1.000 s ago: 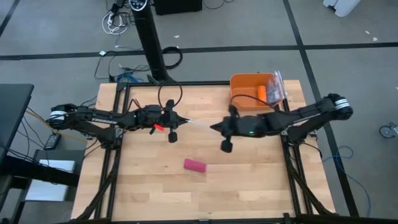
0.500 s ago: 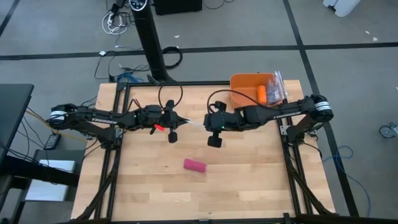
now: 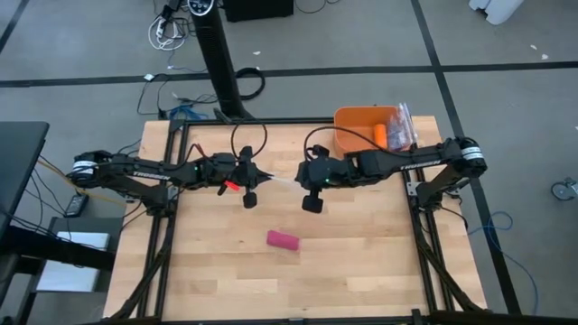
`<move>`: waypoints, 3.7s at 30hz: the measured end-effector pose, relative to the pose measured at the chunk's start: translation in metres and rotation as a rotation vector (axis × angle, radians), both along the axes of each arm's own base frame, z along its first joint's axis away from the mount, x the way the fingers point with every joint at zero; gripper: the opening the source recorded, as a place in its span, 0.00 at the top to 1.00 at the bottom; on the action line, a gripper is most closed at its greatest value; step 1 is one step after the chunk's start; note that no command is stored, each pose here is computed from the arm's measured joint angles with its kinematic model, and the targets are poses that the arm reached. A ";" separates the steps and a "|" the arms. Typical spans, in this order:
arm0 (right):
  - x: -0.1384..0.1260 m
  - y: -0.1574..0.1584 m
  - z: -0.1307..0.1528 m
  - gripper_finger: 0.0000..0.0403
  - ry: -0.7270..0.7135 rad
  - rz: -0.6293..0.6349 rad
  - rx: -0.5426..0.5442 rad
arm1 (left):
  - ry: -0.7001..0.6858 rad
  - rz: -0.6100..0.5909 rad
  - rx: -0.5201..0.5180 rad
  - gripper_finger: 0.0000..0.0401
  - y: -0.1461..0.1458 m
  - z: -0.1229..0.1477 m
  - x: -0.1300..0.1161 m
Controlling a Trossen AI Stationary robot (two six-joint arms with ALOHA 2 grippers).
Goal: Roll bandage
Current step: Open the transparent zip bag
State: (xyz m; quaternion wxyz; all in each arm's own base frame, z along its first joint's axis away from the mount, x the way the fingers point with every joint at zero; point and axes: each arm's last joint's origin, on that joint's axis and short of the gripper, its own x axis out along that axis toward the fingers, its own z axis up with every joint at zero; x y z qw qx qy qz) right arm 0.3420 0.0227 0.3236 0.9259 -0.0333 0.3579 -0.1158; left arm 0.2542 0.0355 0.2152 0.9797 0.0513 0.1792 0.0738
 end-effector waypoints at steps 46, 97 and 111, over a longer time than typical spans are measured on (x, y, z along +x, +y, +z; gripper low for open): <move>0.004 0.001 -0.017 0.69 0.117 0.037 -0.095 | -0.018 0.108 -0.091 1.00 0.002 0.000 -0.001; 0.035 -0.032 -0.063 0.98 0.178 0.330 0.319 | -0.076 -0.027 -0.141 1.00 -0.002 0.005 0.002; -0.004 -0.020 -0.008 0.53 0.097 0.154 0.156 | -0.065 -0.028 -0.140 1.00 -0.002 0.004 0.002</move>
